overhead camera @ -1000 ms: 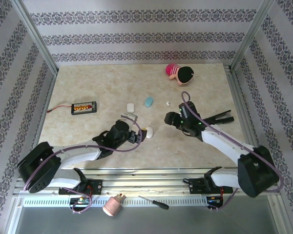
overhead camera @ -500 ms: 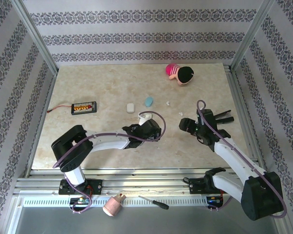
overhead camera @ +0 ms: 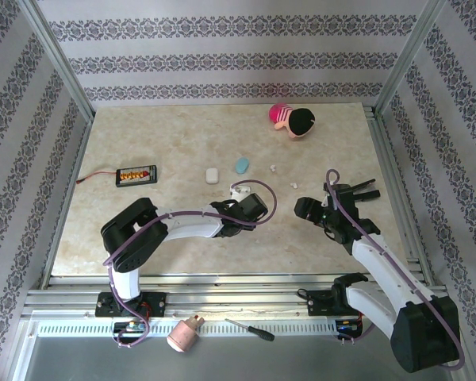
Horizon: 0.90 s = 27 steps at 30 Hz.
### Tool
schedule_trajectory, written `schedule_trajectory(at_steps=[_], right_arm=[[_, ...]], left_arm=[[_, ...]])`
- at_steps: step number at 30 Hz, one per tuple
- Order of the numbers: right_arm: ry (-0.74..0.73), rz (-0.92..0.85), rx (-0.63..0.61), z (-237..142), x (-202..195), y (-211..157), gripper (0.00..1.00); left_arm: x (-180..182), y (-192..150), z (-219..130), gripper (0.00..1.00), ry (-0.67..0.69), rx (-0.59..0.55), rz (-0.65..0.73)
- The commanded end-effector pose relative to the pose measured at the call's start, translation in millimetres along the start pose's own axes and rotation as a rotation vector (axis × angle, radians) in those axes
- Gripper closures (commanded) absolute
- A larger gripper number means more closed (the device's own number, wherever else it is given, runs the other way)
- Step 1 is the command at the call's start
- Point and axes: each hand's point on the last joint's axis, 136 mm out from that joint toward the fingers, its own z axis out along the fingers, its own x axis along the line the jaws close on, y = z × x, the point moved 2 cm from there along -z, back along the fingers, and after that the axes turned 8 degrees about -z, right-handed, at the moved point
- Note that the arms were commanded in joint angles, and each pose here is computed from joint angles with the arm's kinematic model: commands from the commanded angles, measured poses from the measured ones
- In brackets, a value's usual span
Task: Insert the wireless bluetooth earbuds into the charging case
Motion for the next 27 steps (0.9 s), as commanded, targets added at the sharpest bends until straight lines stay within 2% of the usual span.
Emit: schedule_trajectory(at_steps=[1,6,10,21,24,27], right_arm=[[0.003,0.003,0.011,-0.8,-3.7,-6.4,0.23],[0.011,0.004,0.005,-2.6,-1.9,-4.1,0.24],[0.021,0.005,0.004,-2.8,-0.3,-3.1,0.24],[0.042,0.015,0.001,-4.2,3.4,-1.5,0.24],[0.047,0.019,0.0,-5.2,4.6,-0.3,0.24],[0.059,0.026,-0.005,-7.5,7.5,3.0,0.24]], left_arm=[[6.4,-8.2,0.7,0.36,0.045,0.021,0.011],[7.7,-13.9,4.2,0.38,0.046,0.039,0.015],[7.4,-17.8,6.2,0.47,0.038,0.055,0.016],[9.2,-25.8,10.4,0.48,0.038,0.081,0.018],[8.3,-24.9,10.0,0.61,0.034,0.078,0.022],[7.3,-23.6,8.4,0.61,0.024,0.071,0.035]])
